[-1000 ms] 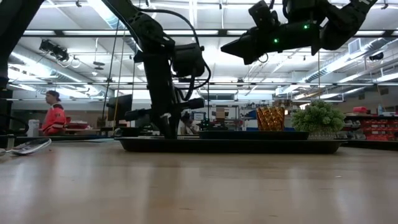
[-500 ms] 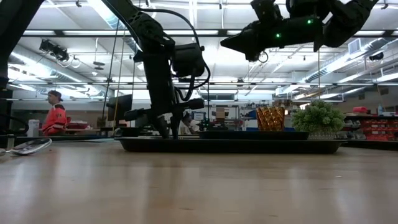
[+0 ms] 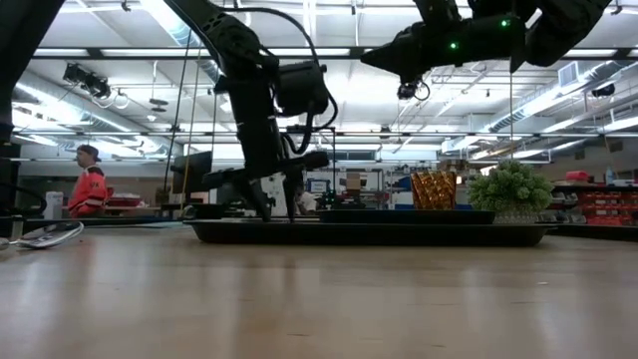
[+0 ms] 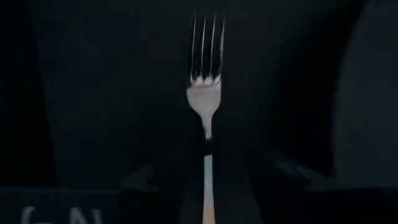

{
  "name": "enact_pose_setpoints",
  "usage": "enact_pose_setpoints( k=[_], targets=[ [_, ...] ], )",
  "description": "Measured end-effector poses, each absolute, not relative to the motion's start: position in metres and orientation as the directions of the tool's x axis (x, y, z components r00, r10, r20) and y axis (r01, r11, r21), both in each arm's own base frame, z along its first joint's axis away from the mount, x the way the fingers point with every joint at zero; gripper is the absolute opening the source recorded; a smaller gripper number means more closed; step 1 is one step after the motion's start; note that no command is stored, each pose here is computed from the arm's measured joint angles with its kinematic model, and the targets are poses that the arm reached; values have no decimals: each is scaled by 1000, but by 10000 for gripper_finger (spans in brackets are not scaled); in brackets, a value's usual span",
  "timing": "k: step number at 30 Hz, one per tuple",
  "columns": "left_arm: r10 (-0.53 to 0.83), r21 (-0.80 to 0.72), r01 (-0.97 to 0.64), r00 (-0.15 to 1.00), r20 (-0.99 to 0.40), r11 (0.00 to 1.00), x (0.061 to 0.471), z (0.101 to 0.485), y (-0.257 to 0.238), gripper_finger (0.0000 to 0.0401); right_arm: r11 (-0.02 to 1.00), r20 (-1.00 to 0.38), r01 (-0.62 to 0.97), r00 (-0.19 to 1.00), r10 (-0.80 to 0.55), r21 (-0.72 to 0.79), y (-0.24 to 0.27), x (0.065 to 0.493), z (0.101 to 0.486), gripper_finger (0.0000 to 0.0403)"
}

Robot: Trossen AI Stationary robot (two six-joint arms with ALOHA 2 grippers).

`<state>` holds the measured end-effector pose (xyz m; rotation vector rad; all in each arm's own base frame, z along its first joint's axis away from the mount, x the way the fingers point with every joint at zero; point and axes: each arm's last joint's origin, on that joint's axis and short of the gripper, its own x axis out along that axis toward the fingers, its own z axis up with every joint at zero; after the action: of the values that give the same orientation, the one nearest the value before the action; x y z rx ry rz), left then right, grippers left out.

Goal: Pick and place plate/cup/fork/spoon on tray
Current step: Put the yellow spoon to the left of the orange fork on the black tray

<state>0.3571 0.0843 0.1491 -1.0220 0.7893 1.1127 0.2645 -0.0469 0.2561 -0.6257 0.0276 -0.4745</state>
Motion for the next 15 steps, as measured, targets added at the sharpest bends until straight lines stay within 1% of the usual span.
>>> enact_pose_setpoints(
  k=[5, 9, 13, 15],
  targets=[
    [414, -264, -951, 307, -857, 159, 353, 174, 76, 169, 724, 100, 415, 894, -436, -551, -47, 264, 255, 89],
    [456, -259, -942, 331, -826, 214, 348, 194, 59, 170, 738, 89, 413, 895, -437, -534, -47, 264, 254, 89],
    [438, -222, -931, 335, -834, 289, 340, 206, 29, 170, 738, 83, 412, 894, -440, -535, -47, 264, 253, 89],
    [430, -206, -929, 329, -840, 309, 337, 208, 13, 170, 738, 80, 411, 894, -440, -536, -47, 264, 253, 89]
  ],
)
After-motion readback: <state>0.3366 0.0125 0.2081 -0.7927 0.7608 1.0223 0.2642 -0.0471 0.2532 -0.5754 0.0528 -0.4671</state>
